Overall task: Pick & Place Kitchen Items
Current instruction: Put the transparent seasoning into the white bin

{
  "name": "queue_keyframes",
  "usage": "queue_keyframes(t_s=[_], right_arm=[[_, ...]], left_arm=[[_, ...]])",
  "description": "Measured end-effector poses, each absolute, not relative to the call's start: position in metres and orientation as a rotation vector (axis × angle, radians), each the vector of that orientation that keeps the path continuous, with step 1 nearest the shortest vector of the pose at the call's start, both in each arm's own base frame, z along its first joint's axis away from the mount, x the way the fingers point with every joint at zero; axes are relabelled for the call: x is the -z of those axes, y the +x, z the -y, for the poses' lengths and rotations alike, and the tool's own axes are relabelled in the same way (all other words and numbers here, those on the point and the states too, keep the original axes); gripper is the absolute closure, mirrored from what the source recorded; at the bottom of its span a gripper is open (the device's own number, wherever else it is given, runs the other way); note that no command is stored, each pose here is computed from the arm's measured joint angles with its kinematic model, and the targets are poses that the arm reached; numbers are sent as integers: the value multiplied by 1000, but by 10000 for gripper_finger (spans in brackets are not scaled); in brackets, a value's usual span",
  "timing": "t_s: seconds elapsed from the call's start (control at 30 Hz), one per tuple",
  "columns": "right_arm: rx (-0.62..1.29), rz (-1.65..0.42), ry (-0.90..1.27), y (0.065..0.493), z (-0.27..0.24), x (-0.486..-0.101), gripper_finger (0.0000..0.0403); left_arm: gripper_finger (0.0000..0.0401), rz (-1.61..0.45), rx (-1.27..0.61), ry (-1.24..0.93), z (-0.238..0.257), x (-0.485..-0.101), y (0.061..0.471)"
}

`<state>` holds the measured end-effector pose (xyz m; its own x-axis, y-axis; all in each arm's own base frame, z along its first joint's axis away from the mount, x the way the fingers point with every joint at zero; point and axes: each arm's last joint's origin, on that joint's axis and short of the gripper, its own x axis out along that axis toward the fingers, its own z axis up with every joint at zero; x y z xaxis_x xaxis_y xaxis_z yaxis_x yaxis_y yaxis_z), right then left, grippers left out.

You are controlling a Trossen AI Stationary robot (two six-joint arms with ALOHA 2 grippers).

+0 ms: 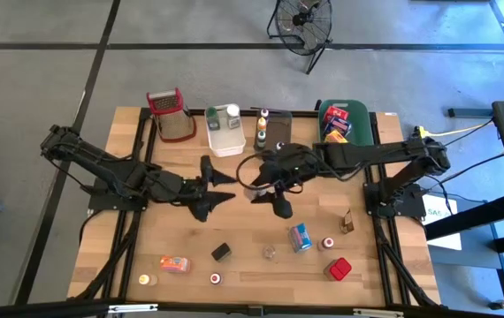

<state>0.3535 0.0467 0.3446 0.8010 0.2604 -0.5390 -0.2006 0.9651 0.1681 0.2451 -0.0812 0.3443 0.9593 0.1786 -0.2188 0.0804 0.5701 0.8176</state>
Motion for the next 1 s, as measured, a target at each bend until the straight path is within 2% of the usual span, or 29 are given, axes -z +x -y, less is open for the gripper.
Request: queue_keyframes(t_s=[0.13,0.5,1.0], right_arm=[[-253,-587,106,358,-47,-341,214],[-284,-591,129,369,-43,-331,214],[-326,-622,168,380,-38,-316,214]], left_arm=[[187,-288,24,1022,84,-339,249],[194,-334,60,1116,89,-323,266],[194,-394,149,1053,83,-314,265]])
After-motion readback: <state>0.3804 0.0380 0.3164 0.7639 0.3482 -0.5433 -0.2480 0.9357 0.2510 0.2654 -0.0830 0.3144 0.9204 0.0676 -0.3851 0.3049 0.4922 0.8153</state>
